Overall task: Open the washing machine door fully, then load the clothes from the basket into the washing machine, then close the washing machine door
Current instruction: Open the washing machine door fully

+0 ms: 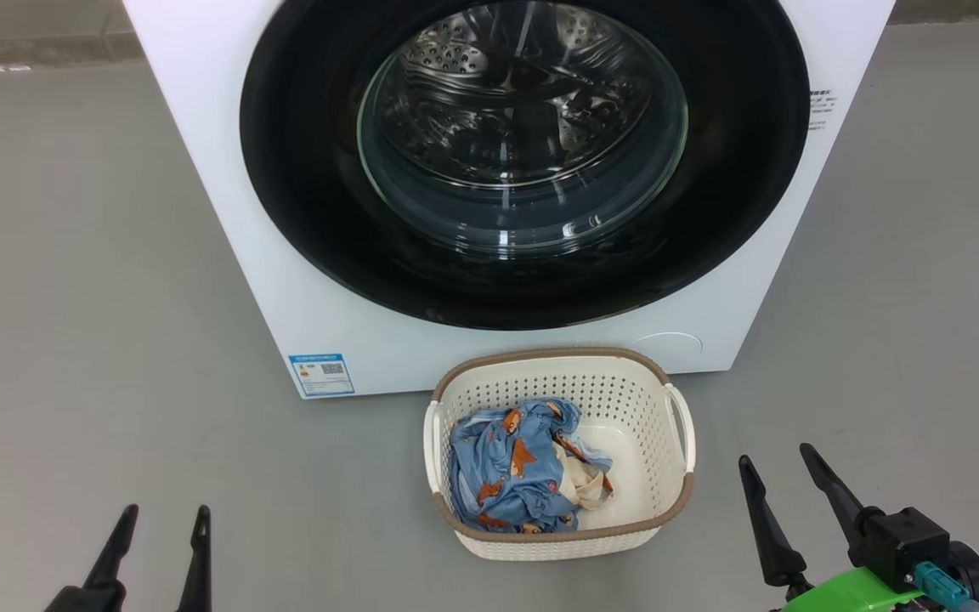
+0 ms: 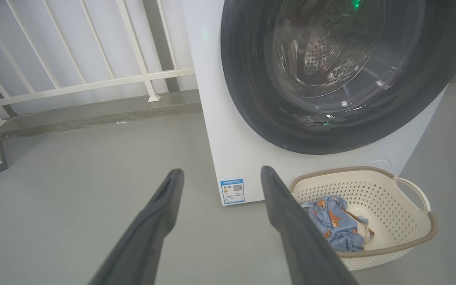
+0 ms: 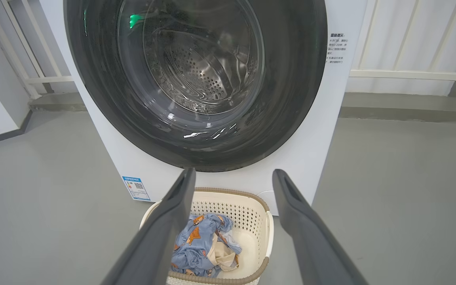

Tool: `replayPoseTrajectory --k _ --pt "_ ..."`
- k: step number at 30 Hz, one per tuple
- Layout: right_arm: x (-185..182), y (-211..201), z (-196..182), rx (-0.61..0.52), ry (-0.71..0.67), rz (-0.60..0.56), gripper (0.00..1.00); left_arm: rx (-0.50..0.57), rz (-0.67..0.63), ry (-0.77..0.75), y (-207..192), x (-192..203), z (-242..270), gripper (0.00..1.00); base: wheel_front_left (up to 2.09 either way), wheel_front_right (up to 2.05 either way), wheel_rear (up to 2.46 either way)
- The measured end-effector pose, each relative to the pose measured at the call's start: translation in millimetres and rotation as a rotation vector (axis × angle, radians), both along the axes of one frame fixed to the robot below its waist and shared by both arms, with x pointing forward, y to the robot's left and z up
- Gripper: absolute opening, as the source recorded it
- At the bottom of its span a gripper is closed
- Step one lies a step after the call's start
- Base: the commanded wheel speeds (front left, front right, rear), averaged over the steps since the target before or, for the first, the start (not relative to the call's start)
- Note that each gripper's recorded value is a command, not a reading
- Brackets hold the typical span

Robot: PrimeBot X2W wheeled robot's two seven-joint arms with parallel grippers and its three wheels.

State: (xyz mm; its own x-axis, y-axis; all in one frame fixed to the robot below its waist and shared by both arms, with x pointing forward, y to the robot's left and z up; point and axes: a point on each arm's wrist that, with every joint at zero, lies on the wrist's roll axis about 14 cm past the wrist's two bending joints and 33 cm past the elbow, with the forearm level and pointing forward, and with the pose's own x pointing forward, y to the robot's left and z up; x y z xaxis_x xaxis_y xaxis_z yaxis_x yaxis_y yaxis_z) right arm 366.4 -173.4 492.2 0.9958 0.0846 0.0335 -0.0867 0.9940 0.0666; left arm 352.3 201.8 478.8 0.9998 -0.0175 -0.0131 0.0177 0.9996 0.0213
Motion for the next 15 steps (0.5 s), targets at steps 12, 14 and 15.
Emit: replayPoseTrajectory --k 12,14,15 --pt "-0.7 0.8 -1.5 0.005 0.005 -0.002 1.00 -0.003 -0.003 0.002 0.2 1.4 -0.6 1.00 1.01 1.01 -2.02" --pt "-0.7 0.4 -2.1 0.005 0.006 -0.003 1.00 -0.006 -0.004 0.003 -0.8 1.7 -1.2 1.00 1.23 1.23 -2.46" --pt "-0.7 0.3 -2.4 0.005 0.007 -0.003 1.00 -0.007 -0.004 0.004 -1.3 1.9 -1.5 1.00 1.23 1.23 -2.46"
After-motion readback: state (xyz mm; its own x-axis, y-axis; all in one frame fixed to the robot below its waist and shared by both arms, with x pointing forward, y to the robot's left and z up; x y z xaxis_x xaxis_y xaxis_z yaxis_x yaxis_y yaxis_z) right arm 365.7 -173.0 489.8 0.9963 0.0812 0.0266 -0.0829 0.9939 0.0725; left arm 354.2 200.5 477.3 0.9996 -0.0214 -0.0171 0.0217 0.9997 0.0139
